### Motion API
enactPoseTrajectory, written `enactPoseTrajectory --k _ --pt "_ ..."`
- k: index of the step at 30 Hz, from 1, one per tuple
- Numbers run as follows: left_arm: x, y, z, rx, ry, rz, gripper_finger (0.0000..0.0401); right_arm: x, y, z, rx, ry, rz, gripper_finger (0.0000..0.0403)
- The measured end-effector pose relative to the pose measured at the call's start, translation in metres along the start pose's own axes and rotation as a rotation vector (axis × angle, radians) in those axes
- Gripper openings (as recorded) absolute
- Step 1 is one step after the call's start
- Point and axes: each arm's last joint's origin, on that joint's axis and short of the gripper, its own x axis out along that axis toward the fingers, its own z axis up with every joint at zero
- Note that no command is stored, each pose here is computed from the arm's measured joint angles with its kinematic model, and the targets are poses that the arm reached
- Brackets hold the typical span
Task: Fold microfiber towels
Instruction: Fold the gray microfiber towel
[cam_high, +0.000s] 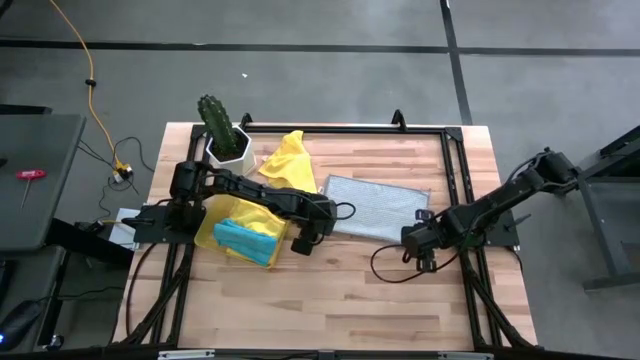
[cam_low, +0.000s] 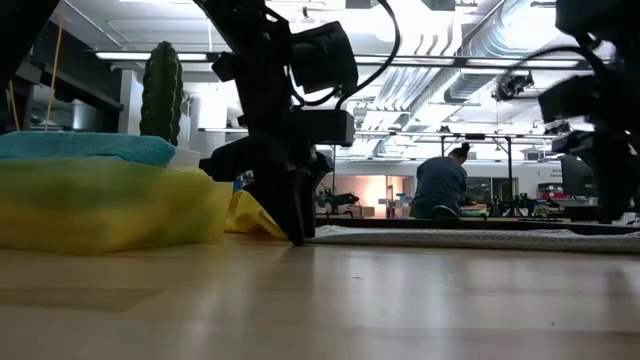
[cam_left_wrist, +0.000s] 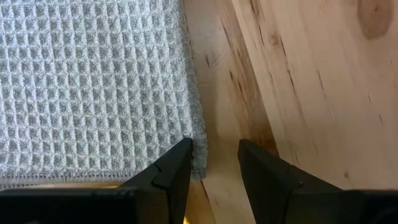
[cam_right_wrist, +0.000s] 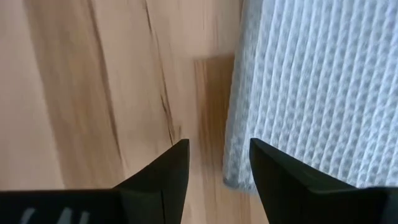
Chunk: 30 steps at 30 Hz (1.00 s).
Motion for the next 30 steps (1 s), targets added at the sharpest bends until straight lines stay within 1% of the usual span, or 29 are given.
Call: enactPoseTrajectory --k 8,15,17,19,22,27,29,30 --pt "0.001 0.0 0.0 0.001 0.002 0.0 0.0126 0.013 -0.003 -0.009 0.028 0.013 -0.004 0.016" --pt "0.001 0.0 0.0 -0.013 0.003 0.002 0.0126 0.026 -0.007 -0.02 0.09 0.03 0.006 0.016" --pt "0.001 0.0 0.0 -0.015 0.003 0.002 0.0126 0.028 -0.008 -0.022 0.107 0.032 0.003 0.0154" --pt "-0.001 0.0 0.0 -0.026 0.003 0.003 0.0126 0.028 -0.009 -0.023 0.12 0.035 -0.001 0.0138" --pt "-0.005 0.001 0.003 -0.064 0.008 0.022 0.0126 0.028 -0.009 -0.023 0.131 0.03 -0.013 0.01" --pt "-0.021 0.005 0.011 -0.062 -0.013 0.06 0.0126 0.029 -0.01 -0.023 0.148 0.023 -0.034 0.0038" --pt "-0.025 0.005 0.007 -0.052 0.025 0.077 0.0126 0.029 -0.01 -0.023 0.156 0.023 -0.037 0.0022" --pt "-0.026 0.005 0.008 -0.052 0.017 0.089 0.0126 0.029 -0.01 -0.023 0.157 0.023 -0.038 0.0016"
